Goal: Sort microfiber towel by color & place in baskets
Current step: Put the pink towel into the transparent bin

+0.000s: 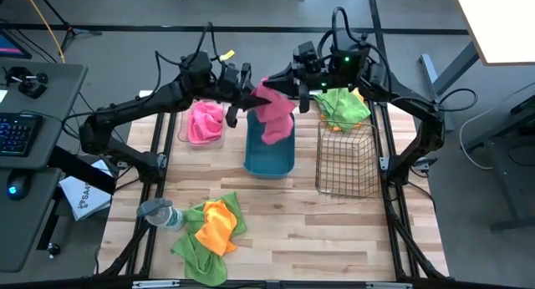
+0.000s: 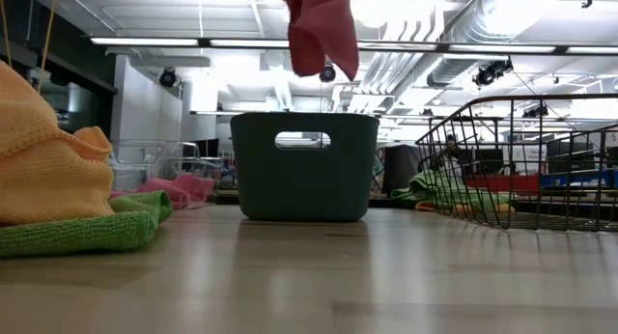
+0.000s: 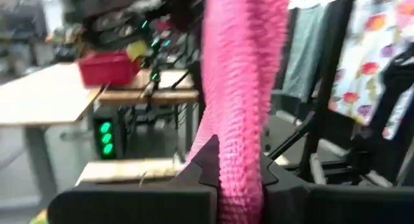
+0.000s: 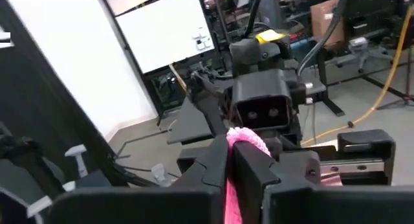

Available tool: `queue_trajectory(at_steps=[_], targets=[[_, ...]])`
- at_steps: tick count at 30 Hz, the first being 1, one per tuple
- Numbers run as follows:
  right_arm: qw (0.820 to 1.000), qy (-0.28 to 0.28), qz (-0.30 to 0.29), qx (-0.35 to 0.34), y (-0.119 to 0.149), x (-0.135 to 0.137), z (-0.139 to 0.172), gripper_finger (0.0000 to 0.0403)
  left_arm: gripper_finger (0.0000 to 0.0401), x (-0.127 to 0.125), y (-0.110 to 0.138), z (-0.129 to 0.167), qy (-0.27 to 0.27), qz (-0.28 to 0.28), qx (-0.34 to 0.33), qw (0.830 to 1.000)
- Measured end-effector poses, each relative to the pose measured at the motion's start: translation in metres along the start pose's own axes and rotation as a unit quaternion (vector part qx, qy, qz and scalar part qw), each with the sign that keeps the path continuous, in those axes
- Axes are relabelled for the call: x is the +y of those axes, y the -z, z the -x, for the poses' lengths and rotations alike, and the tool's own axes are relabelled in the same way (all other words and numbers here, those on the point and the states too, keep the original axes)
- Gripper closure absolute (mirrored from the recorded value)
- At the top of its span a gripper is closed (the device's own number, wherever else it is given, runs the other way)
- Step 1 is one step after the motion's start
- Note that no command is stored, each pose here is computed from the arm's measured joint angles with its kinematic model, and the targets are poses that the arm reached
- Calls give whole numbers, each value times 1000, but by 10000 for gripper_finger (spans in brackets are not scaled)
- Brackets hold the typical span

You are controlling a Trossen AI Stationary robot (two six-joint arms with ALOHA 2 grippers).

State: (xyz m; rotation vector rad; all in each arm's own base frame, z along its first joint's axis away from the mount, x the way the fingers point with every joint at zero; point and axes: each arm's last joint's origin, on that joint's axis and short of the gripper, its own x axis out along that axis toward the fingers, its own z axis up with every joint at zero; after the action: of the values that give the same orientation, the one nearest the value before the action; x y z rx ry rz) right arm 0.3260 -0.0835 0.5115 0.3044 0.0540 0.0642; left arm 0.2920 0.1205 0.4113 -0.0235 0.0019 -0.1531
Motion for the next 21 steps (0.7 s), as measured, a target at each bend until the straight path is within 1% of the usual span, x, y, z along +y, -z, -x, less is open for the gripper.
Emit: queue_trajectory(at_steps=[2,4,6,7,8,9,11,12,13,14,15,18,21], targets=[[1000,10,3,4,0,-3,2,354,398,5,0,12,-41,-3,23,999],[1000,20,8,6,-2,-5,7,323,398,11,-3,31,-104,-9,49,993],[999,41,8,6,-4,-7,16,288,400,17,-3,52,-178,-8,87,980],[998,54,12,7,-6,-8,21,270,400,20,-2,62,-219,-6,105,970],[997,70,20,12,-6,-10,25,253,400,22,-2,72,-260,-1,124,957],[996,83,28,18,-6,-12,27,236,400,24,0,82,-307,6,146,940],[993,109,38,35,-3,-17,31,207,400,27,3,101,-398,14,188,898],[991,119,41,44,-2,-20,31,195,400,28,5,109,-433,17,208,877],[990,127,41,50,-1,-22,32,185,400,30,7,116,-461,20,221,859],[989,133,40,55,0,-24,33,176,400,32,10,121,-479,25,225,848],[988,139,38,59,1,-25,34,168,400,33,14,126,-492,34,224,841],[984,161,33,72,3,-30,36,155,401,38,28,138,-523,62,203,825],[980,175,26,87,6,-35,38,153,401,40,52,145,-545,109,188,810]])
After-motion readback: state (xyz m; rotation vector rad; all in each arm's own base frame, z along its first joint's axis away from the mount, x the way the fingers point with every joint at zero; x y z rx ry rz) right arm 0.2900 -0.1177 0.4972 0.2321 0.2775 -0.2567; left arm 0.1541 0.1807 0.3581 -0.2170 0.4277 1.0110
